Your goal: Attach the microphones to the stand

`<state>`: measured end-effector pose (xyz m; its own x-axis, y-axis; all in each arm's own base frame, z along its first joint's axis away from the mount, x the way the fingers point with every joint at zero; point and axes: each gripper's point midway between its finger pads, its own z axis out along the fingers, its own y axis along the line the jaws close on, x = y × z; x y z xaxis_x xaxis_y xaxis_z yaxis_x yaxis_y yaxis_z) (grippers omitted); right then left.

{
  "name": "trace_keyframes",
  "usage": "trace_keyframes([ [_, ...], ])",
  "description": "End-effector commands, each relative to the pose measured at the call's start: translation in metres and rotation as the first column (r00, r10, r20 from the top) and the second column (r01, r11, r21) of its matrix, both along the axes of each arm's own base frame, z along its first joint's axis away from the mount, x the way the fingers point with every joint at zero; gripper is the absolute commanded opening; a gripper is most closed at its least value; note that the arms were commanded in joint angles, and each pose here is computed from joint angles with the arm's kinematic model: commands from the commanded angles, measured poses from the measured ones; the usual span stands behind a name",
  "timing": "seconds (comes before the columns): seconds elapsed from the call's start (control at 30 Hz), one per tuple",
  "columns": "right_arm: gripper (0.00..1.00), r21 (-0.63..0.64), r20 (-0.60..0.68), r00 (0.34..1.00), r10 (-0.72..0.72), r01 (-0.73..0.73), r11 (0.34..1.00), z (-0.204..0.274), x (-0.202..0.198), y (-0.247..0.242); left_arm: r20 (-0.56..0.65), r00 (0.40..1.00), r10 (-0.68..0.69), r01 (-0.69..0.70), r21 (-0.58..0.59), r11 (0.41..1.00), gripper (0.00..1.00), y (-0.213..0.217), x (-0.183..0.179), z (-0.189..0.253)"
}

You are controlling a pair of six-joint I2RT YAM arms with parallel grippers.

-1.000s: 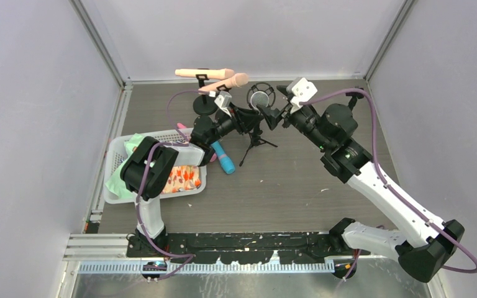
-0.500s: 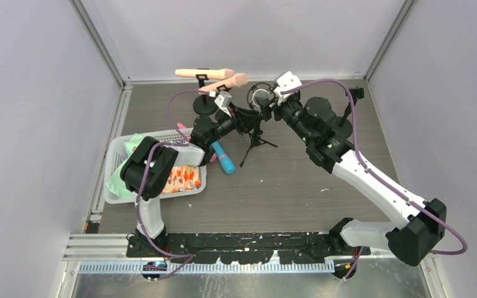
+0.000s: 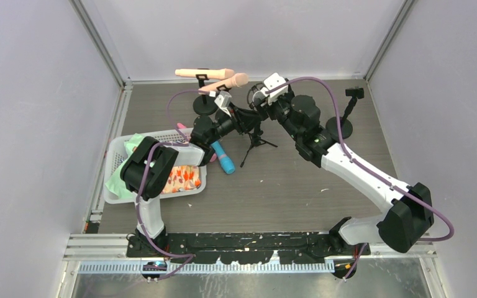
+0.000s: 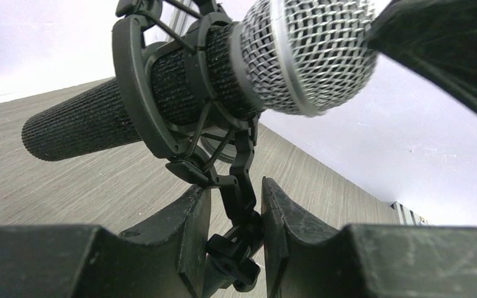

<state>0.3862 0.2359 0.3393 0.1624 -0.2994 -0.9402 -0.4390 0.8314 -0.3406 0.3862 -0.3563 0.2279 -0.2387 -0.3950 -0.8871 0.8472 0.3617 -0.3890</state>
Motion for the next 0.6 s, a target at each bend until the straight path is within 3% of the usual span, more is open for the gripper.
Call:
trace_keyframes([
  [0.0,0.7,0.006,0.053,0.997,-0.053,0.053,0.999,0.016,0.006,-0.009,-0.002,0.998,-0.055,0.055,0.057,0.997,0.0,-0.009,-0.013,-0.012],
  [0.2,0.79,0.112,0.103,0.994,0.025,-0.037,0.993,0.054,-0.024,-0.011,0.012,0.999,-0.047,0.047,0.048,0.998,0.01,-0.009,-0.009,-0.01],
  [0.37,0.8,0.23,0.11,0.986,0.127,-0.149,0.962,0.077,-0.072,-0.02,0.032,0.999,-0.044,0.043,0.038,0.998,0.02,-0.01,-0.004,-0.002],
  [0.5,0.8,0.303,0.001,0.994,0.109,-0.105,0.947,0.05,-0.092,-0.036,0.045,0.999,-0.019,0.018,0.042,0.999,0.38,-0.003,0.0,0.003],
  [0.57,0.8,0.322,-0.055,0.995,0.089,-0.067,0.944,0.027,-0.098,-0.044,0.051,0.999,0.005,-0.008,0.054,0.999,0.48,0.002,0.002,0.004],
])
